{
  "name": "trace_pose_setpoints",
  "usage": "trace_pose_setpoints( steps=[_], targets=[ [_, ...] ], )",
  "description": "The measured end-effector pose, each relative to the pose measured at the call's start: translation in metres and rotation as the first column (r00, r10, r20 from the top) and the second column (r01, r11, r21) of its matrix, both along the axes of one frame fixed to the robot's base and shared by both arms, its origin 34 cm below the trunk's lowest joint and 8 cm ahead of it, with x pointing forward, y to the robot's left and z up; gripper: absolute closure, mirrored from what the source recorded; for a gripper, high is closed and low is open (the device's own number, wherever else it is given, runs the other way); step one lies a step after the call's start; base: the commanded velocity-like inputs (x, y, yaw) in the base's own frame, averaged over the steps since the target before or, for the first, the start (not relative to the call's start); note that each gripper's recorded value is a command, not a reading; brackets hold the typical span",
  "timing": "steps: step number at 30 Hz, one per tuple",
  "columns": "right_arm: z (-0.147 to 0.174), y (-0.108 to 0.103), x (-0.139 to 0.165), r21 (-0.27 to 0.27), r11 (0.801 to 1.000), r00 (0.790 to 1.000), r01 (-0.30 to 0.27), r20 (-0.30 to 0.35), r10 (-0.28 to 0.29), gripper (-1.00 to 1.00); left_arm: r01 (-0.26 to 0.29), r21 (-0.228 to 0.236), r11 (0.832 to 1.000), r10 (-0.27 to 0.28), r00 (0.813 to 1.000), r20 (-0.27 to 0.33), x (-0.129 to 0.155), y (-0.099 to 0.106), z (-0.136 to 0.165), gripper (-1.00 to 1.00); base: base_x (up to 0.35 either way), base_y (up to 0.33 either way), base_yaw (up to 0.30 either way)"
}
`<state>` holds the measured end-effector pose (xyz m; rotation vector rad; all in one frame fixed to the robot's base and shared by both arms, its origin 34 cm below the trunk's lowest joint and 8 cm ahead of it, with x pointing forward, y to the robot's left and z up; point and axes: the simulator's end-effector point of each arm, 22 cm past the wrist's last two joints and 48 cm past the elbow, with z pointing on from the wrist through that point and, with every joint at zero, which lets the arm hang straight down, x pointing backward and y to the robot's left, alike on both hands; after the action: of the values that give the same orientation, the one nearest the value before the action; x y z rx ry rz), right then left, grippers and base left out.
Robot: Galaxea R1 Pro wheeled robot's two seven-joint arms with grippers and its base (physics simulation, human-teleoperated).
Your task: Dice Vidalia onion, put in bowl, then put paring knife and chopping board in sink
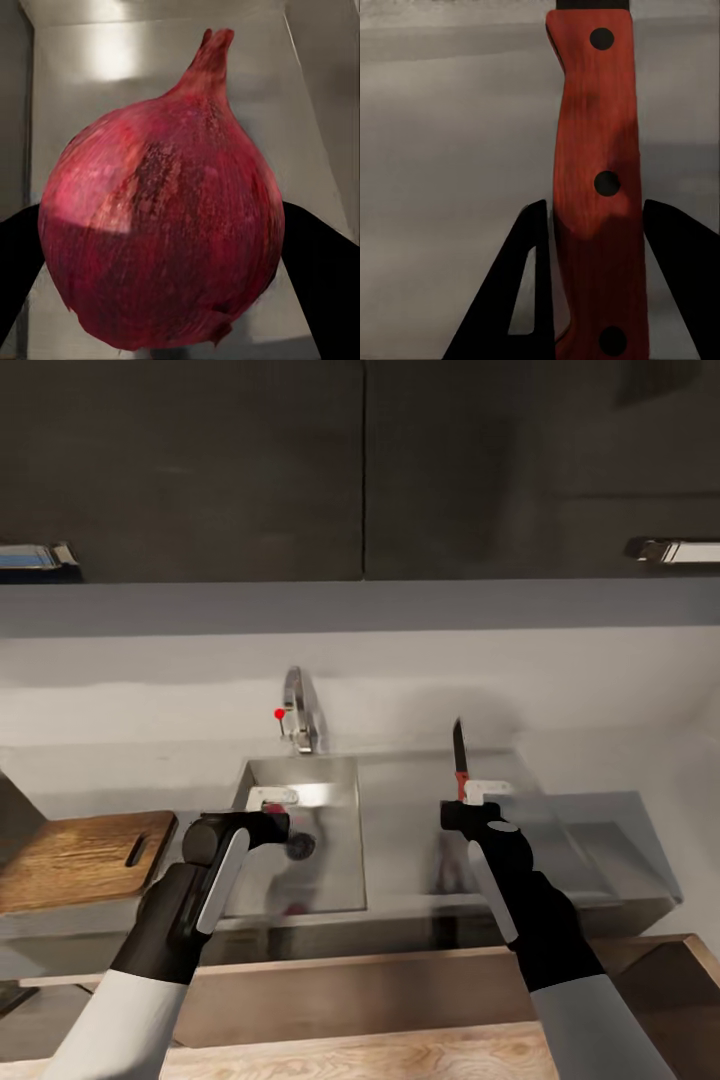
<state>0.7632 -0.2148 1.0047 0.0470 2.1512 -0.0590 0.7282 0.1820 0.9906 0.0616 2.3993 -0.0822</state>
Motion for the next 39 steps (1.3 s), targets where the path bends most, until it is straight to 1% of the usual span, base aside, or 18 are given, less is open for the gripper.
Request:
trace_pose_setpoints(
  steps=[3,5,6,7,10,25,39],
  targets=[
    [0.001,0.0,0.0,0.0,1.0,1.0,-0.001,0.003,0.001,1.0,0.002,0.0,1.0,-0.002,1.0,0.002,0.0,-0.001,0.001,1.0,0.0,0.298,0.0],
    [0.001,-0.001,0.0,0.0,1.0,1.0,-0.002,0.003,0.002,1.0,0.016,0.004,1.0,-0.016,1.0,0.003,-0.001,-0.006,0.001,1.0,0.0,0.298,0.0],
    [0.001,-0.006,0.0,-0.01,1.0,1.0,0.001,0.004,-0.001,1.0,0.039,0.008,0.999,-0.039,0.999,0.004,-0.002,-0.014,0.001,1.0,0.0,0.299,0.0],
    [0.001,-0.011,0.001,-0.017,1.0,1.0,0.004,0.004,-0.004,1.0,0.046,0.017,0.999,-0.046,0.999,0.005,-0.003,-0.016,0.001,1.0,0.0,0.299,0.0],
    [0.001,-0.018,0.001,-0.028,1.0,1.0,0.009,0.004,-0.008,1.0,0.056,0.022,0.998,-0.057,0.998,0.009,-0.003,-0.02,0.003,1.0,-0.033,0.299,0.0],
    [0.0,-0.019,0.001,-0.031,0.999,1.0,0.008,0.003,-0.008,1.0,0.058,0.025,0.998,-0.059,0.998,0.038,0.0,-0.019,0.014,1.0,-0.082,0.299,0.0],
    [0.0,-0.02,0.001,-0.032,0.999,1.0,0.009,0.004,-0.009,1.0,0.058,0.024,0.998,-0.059,0.997,0.044,0.0,-0.019,0.017,1.0,-0.008,0.299,0.0]
  ],
)
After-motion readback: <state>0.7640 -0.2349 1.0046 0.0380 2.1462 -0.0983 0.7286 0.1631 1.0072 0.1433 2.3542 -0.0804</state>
